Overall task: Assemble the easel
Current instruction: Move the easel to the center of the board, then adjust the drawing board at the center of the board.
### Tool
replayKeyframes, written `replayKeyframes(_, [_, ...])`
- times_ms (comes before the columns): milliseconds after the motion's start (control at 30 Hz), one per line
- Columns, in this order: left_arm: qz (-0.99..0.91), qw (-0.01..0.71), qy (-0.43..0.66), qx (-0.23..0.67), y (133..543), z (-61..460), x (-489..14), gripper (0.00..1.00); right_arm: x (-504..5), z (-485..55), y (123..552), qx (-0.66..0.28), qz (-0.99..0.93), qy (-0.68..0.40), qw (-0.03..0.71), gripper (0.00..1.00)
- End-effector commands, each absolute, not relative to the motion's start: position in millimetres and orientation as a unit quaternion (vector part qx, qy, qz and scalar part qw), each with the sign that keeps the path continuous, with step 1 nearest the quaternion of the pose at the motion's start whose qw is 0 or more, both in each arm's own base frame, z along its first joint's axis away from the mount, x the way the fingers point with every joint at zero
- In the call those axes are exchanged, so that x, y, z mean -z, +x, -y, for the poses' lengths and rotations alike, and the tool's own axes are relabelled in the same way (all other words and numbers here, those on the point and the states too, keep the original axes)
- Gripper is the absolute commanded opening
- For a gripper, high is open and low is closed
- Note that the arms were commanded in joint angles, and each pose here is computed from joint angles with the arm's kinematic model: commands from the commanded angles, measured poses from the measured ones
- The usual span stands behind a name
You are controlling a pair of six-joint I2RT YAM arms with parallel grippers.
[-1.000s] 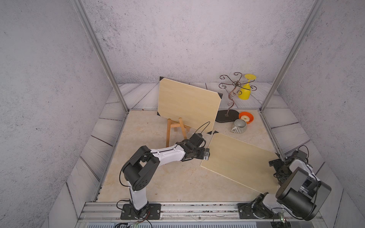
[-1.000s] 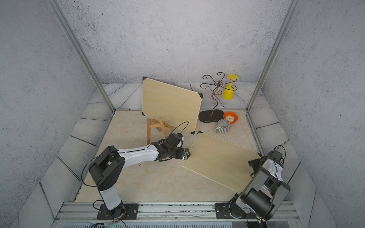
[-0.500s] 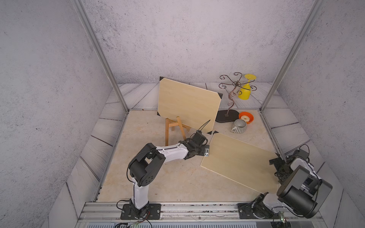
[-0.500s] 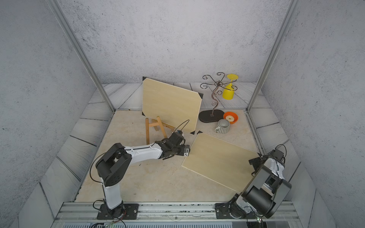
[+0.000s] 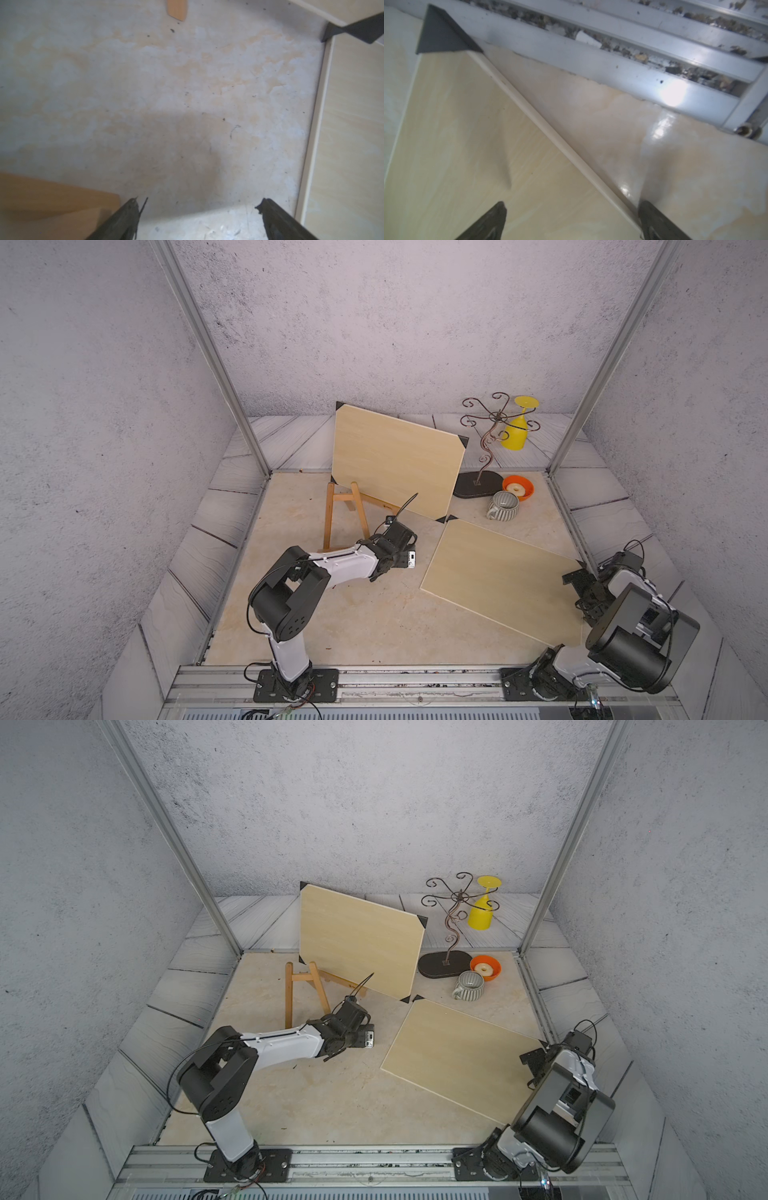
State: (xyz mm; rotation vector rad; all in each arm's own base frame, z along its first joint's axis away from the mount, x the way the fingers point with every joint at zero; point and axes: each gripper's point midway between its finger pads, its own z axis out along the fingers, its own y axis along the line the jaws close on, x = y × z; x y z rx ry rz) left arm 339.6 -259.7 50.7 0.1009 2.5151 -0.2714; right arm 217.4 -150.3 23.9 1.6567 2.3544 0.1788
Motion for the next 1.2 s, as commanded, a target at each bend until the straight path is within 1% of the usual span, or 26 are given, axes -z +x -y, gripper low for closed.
replayKeyframes(0, [-0.943, 0.299, 0.044, 0.138, 332.3, 267.1, -60.0, 0.93, -9.9, 118.0, 215.2, -0.105, -0.825, 0.549, 0.082, 0.99])
replayKeyframes(100, [-0.939, 0.273, 0.061, 0.200, 325.3, 294.2, -60.1, 0.90, -13.0, 112.8, 213.6, -0.108, -0.829, 0.543, 0.082, 0.99])
replayKeyframes(200, [-0.934, 0.254, 0.077, 0.238, 322.7, 318.8, -58.8, 0.89, -17.4, 115.0, 213.8, -0.099, -0.831, 0.541, 0.089, 0.99])
replayKeyframes(333, [-0.932, 0.238, 0.099, 0.256, 321.9, 344.8, -55.4, 0.88, -17.0, 118.8, 216.6, -0.097, -0.832, 0.541, 0.072, 0.99])
replayKeyframes(533, [-0.931, 0.200, 0.112, 0.283, 318.3, 370.9, -41.7, 0.87, -13.3, 116.3, 220.4, -0.108, -0.829, 0.544, 0.069, 0.99])
replayKeyframes(667, [-0.934, 0.169, 0.121, 0.290, 300.3, 375.1, -30.2, 0.86, -12.8, 112.0, 220.6, -0.119, -0.832, 0.538, 0.059, 0.99])
replayKeyframes(900, [-0.933, 0.098, 0.125, 0.323, 243.2, 372.5, -15.7, 0.82, -15.8, 100.3, 221.3, -0.139, -0.839, 0.523, 0.052, 0.99])
replayKeyframes(1033, [-0.936, 0.085, 0.128, 0.317, 215.8, 360.9, -18.4, 0.80, -17.4, 83.7, 223.6, -0.137, -0.860, 0.491, 0.040, 0.99])
replayKeyframes(1167, [-0.947, 0.071, 0.122, 0.290, 187.2, 335.1, -15.1, 0.80, -17.4, 61.9, 227.1, -0.144, -0.876, 0.460, 0.027, 0.99])
